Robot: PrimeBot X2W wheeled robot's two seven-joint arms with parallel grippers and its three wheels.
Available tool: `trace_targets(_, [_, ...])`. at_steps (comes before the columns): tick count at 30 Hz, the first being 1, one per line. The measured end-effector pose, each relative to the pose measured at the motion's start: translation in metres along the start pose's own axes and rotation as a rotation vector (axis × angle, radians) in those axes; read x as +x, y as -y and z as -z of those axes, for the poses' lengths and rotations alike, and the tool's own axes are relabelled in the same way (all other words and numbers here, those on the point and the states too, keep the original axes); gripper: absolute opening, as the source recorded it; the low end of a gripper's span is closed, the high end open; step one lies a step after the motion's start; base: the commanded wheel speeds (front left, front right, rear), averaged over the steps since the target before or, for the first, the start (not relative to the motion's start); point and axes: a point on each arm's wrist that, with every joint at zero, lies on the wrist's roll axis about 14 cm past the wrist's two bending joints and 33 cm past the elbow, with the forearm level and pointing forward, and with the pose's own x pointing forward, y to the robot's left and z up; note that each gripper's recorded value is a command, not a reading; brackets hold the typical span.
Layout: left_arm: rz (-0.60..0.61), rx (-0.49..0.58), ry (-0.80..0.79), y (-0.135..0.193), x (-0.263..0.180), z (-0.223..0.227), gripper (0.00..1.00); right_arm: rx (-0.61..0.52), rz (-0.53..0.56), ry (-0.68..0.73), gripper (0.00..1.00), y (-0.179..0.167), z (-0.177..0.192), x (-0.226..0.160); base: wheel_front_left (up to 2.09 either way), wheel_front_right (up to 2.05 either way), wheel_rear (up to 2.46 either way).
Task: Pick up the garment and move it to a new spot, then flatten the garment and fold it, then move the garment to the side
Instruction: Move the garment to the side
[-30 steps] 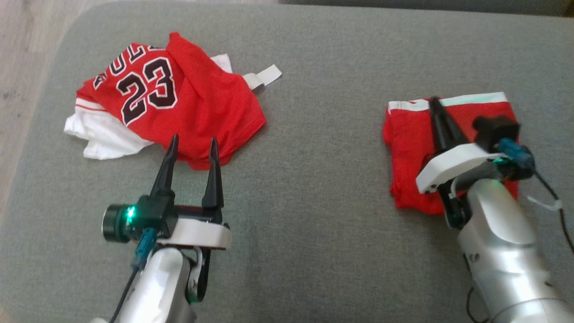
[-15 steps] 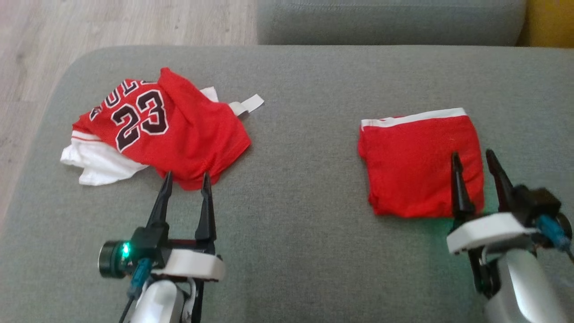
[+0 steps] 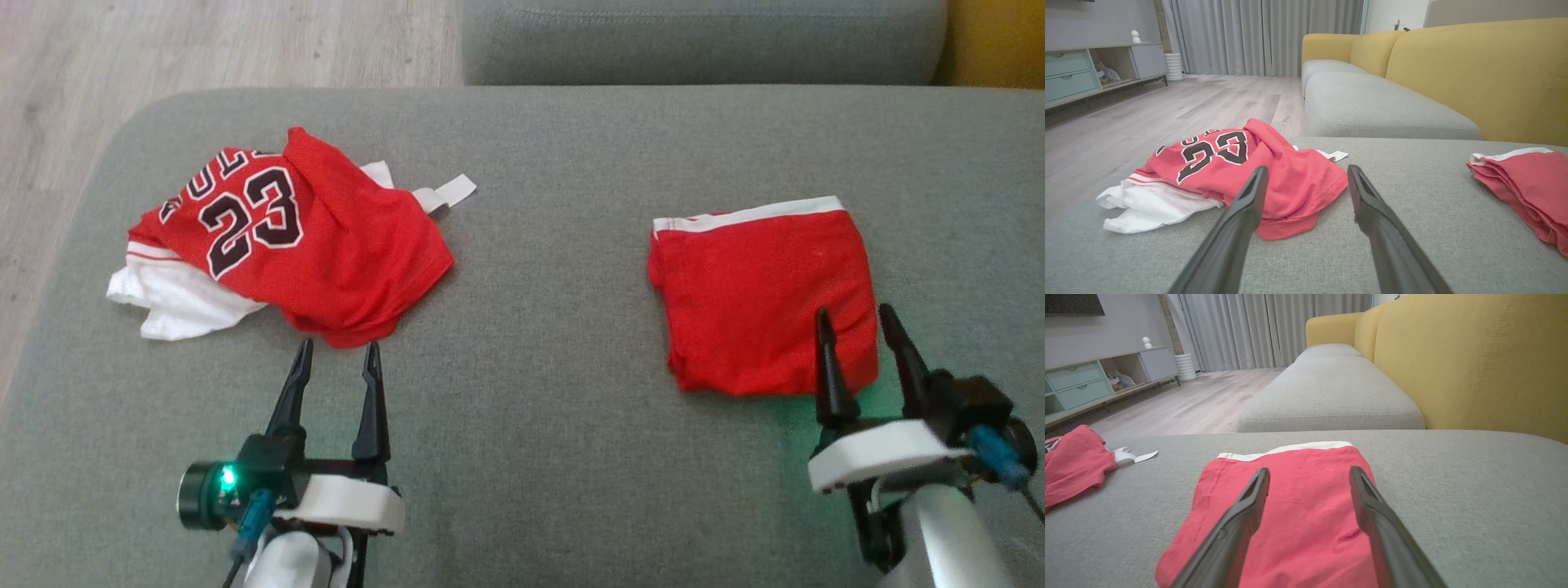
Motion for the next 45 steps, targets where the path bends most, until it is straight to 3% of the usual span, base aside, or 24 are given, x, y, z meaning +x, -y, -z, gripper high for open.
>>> trace_targets(8, [0.007,0.003,-0.023,0.001,0.008,0.008,1.0,0.038,0.1,-0.051,1.0,0.032,0.006,0.035,0.0,0.0,0.0])
trace_targets(13, [-0.009,0.008,-0.037,-0.005,0.016,0.012,1.0,0.081,0.159,-0.176,1.0,0.047,0.031,0.056,0.0,0.0,0.0])
trace_targets(19, [-0.032,0.011,-0.061,-0.014,0.017,0.02,1.0,0.166,0.168,-0.358,1.0,0.041,0.076,0.059,0.0,0.0,0.0])
trace_targets(22, [-0.036,0.013,-0.056,-0.015,0.02,0.019,1.0,0.164,0.138,-0.383,1.0,0.033,0.08,0.062,0.0,0.0,0.0])
trace_targets(23, [-0.035,0.014,-0.052,-0.015,0.021,0.017,1.0,0.164,0.126,-0.387,0.5,0.03,0.08,0.064,0.0,0.0,0.0])
trace_targets(24, [-0.035,0.014,-0.049,-0.015,0.022,0.016,1.0,0.162,0.117,-0.393,0.11,0.029,0.079,0.066,0.0,0.0,0.0])
trace_targets(25, [-0.035,0.014,-0.047,-0.015,0.022,0.015,1.0,0.153,0.105,-0.394,0.0,0.027,0.079,0.067,0.0,0.0,0.0])
trace_targets(29, [-0.027,0.014,-0.042,-0.012,0.023,0.014,1.0,0.069,0.049,-0.386,0.0,0.023,0.073,0.067,0.0,0.0,0.0])
trace_targets(35, [-0.009,0.012,-0.021,-0.006,0.025,0.007,1.0,-0.099,0.024,-0.358,0.0,0.048,0.056,0.062,0.0,0.0,0.0])
trace_targets(42, [0.003,0.008,-0.02,-0.002,0.028,0.007,1.0,-0.371,0.139,-0.411,0.0,0.153,0.033,0.042,0.0,0.0,0.0])
trace_targets(45, [0.005,0.007,-0.022,-0.001,0.03,0.008,1.0,-0.54,0.199,-0.467,0.0,0.205,0.019,0.031,0.0,0.0,0.0])
